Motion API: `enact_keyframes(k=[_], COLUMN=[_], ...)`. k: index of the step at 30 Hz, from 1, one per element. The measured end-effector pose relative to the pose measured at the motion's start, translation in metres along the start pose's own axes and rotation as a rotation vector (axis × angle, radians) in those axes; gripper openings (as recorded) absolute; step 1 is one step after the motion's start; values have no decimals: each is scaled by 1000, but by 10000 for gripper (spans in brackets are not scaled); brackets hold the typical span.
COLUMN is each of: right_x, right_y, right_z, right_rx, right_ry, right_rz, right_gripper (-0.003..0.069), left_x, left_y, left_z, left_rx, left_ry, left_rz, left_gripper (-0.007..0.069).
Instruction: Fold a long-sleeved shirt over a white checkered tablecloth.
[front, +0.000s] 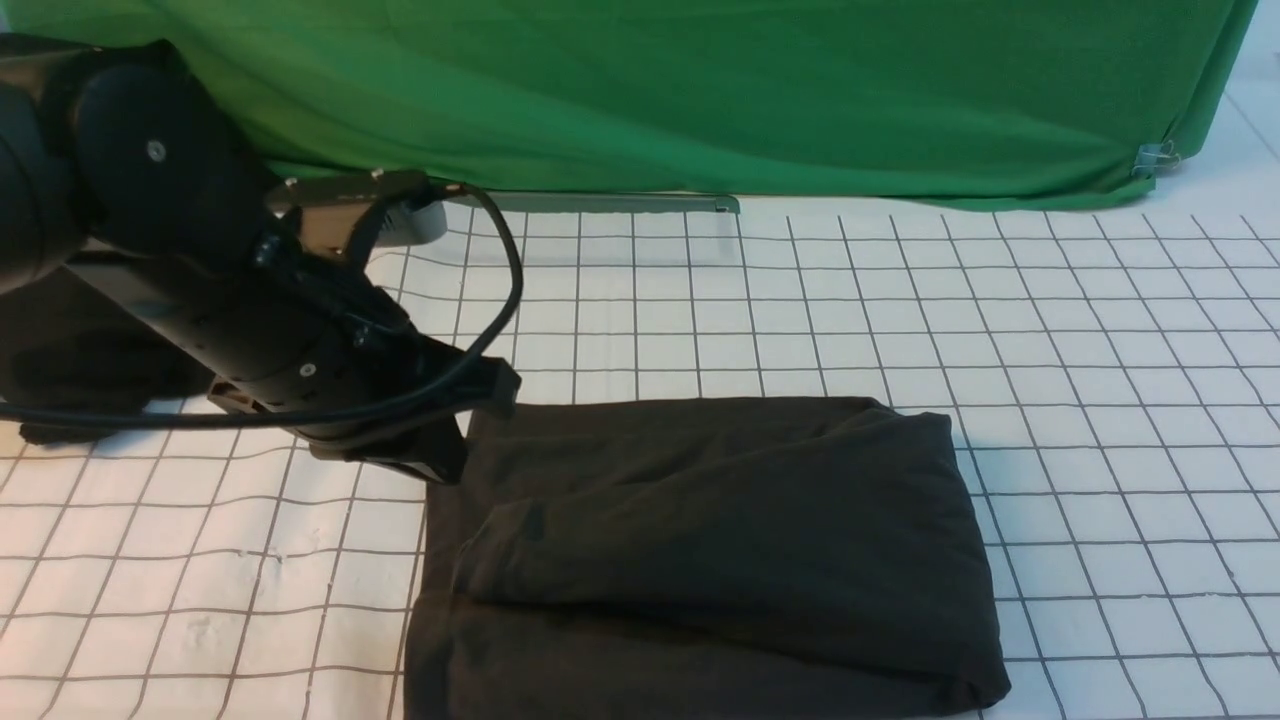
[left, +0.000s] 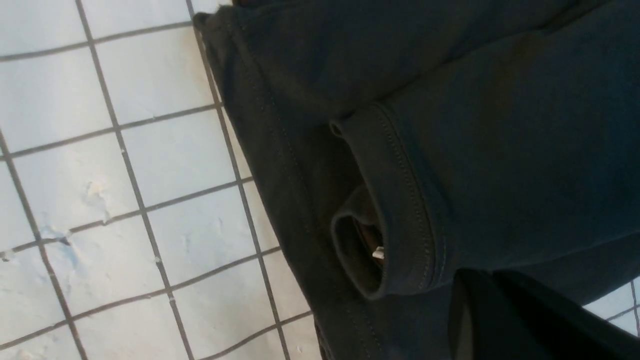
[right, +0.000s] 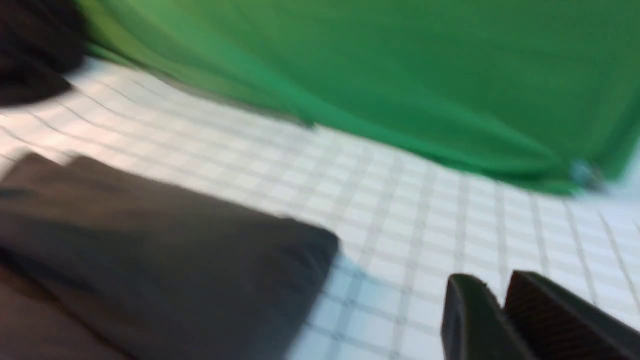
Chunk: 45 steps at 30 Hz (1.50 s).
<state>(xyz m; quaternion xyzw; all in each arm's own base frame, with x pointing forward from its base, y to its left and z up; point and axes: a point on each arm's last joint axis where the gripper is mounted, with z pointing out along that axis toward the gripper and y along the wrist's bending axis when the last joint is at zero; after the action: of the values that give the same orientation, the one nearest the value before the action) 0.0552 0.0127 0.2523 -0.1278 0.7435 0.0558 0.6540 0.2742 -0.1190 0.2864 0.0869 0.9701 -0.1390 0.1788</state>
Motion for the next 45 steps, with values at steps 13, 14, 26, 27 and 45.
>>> enact_keyframes(k=[13, 14, 26, 27, 45], right_x=[67, 67, 64, 64, 63], right_y=[-10, -10, -6, -6, -6], right_z=[5, 5, 6, 6, 6], right_rx=[284, 284, 202, 201, 200], right_ry=[86, 80, 42, 42, 34], right_rz=[37, 36, 19, 19, 18], right_gripper=[155, 157, 179, 181, 224], left_x=[0, 2, 50, 61, 228], left_y=[-2, -2, -2, 0, 44], left_z=[-27, -35, -140, -150, -130], left_rx=[-13, -22, -74, -92, 102], left_ry=[-72, -76, -270, -285, -1068], left_rz=[43, 55, 121, 119, 34], left_gripper=[26, 26, 26, 26, 26])
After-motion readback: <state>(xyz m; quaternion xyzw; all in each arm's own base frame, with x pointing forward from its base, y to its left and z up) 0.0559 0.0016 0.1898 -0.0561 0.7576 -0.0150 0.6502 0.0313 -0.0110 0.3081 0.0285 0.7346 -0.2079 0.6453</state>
